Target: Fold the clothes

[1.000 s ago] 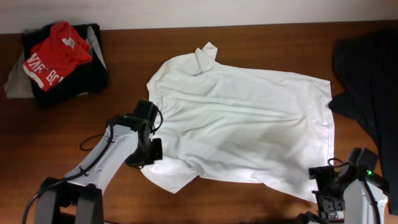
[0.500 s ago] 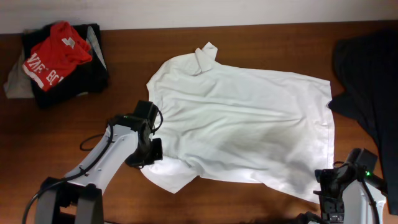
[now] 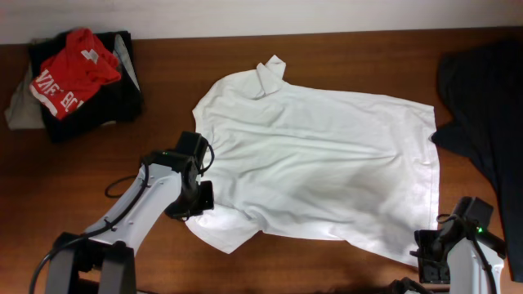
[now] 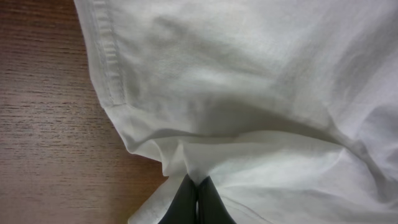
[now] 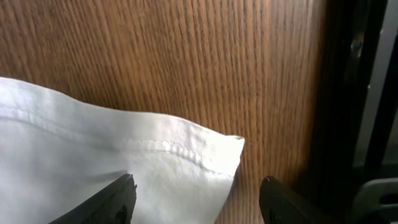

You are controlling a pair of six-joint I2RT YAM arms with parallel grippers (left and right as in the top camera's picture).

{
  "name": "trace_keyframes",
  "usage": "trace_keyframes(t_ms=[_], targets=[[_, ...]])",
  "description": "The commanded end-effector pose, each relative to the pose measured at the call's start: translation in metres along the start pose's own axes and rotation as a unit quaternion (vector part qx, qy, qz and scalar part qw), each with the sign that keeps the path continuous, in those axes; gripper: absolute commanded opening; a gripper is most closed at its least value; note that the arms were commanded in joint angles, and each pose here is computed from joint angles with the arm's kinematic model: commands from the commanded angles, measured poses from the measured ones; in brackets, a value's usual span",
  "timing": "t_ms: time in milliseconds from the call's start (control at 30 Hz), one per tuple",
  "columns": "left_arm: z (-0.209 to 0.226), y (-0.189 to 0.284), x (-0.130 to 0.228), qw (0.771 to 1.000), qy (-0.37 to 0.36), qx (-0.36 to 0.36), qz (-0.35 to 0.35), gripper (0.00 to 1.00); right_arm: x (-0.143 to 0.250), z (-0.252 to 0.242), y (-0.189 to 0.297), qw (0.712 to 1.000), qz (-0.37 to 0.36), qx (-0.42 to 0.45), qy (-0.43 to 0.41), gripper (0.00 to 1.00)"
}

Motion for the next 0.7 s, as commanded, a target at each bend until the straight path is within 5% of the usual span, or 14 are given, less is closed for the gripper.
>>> trace_keyframes(t_ms=[0, 300, 433, 600, 667], targets=[[-0.001, 0.001, -0.003, 1.0, 0.001, 0.007, -0.002, 0.01, -0.001, -0.002, -0.004, 1.0, -0.006, 0.01, -0.009, 0.67], [-0.002, 0.001, -0.004, 1.0, 0.001, 0.008, -0.005, 0.01, 0.0, 0.006, -0.021, 0.999, 0.028, 0.023, -0.005, 0.65], [-0.002, 0.001, -0.004, 1.0, 0.001, 0.008, -0.006, 0.01, 0.0, 0.007, -0.023, 0.999, 0.029, 0.025, -0.004, 0.31], [-0.003, 0.006, -0.008, 1.0, 0.001, 0.011, -0.014, 0.01, -0.001, 0.007, -0.02, 0.999, 0.028, 0.027, -0.004, 0.04], [-0.006, 0.015, -0.014, 1.0, 0.0, 0.015, -0.025, 0.01, -0.002, 0.009, -0.016, 0.999, 0.027, 0.027, -0.004, 0.04]])
Point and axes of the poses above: each gripper's point midway between its finger pads, its own y axis back along the fingers, its own z axis along the line the jaws close on, x = y × z, the point moved 8 cm from there along y, back along the fingers, and after that the axes turned 2 degrees about -y, right-handed, at the moved point
